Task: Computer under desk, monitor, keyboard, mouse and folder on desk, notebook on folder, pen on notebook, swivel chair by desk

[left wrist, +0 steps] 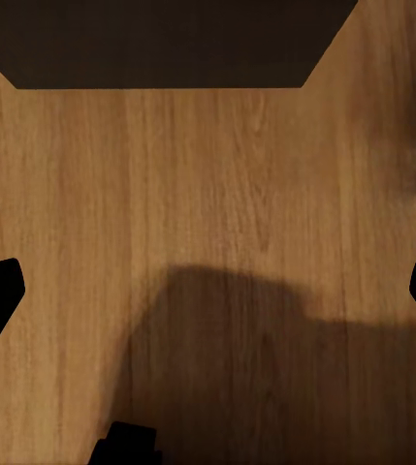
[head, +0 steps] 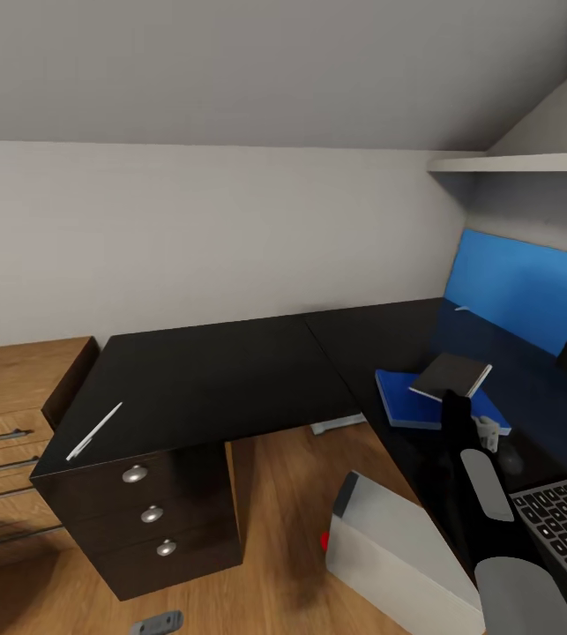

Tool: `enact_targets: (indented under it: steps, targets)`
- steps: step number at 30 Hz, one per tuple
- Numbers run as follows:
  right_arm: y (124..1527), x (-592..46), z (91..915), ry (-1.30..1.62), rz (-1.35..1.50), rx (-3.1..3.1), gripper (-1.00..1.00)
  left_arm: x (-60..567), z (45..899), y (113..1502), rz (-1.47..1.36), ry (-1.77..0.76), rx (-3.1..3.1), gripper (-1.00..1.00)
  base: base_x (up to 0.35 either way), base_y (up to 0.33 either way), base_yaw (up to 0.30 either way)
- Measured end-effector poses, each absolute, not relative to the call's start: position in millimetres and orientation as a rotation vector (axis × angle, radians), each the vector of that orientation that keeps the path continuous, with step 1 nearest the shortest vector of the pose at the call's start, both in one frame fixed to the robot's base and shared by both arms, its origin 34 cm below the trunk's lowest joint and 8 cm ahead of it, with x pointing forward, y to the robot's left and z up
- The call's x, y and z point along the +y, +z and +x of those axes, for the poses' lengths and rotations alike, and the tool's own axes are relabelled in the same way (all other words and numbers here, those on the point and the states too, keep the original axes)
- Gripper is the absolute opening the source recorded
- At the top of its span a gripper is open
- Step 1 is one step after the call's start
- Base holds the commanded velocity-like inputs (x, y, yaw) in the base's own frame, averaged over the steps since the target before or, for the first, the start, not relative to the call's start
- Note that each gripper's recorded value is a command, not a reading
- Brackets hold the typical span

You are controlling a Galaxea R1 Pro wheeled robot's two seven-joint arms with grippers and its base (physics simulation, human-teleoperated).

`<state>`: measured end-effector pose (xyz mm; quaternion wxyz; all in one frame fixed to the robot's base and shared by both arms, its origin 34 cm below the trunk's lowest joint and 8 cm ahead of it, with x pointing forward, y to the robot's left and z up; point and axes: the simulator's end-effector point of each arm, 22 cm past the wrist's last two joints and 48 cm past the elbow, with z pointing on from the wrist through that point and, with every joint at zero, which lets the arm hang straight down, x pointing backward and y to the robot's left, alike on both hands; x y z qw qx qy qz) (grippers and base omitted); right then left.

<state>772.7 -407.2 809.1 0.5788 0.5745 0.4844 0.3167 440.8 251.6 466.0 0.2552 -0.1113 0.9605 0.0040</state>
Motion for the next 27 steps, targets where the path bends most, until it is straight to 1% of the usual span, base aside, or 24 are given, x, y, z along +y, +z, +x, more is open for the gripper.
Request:
enact_targets:
  steps: [2, 3, 16, 22, 27]
  targets:
    - [807.8, -407.4, 772.4, 0.738, 1.349, 1.136, -1.0, 251.6, 440.8, 466.0, -0.302, 0.011, 2.608, 1.0, 0.0, 0.0, 0.0]
    - [807.1, -407.6, 772.2, 0.736, 1.352, 1.137, 1.0, 251.7, 440.8, 466.0, -0.302, 0.011, 2.608, 1.0, 0.0, 0.0, 0.0]
    - [806.3, -408.0, 772.1, 0.733, 1.354, 1.14, 1.0, 251.3, 440.8, 466.0, -0.301, 0.01, 2.608, 1.0, -0.004, 0.0, 0.0]
    - [805.2, -407.7, 772.3, 0.733, 1.356, 1.142, 1.0, 251.0, 440.9, 465.7, -0.3, 0.01, 2.609, 1.0, -0.194, 0.0, 0.0]
    - [805.7, -408.1, 772.0, 0.732, 1.355, 1.14, 1.0, 248.0, 441.1, 466.1, -0.296, 0.004, 2.609, 1.0, -0.066, 0.0, 0.0]
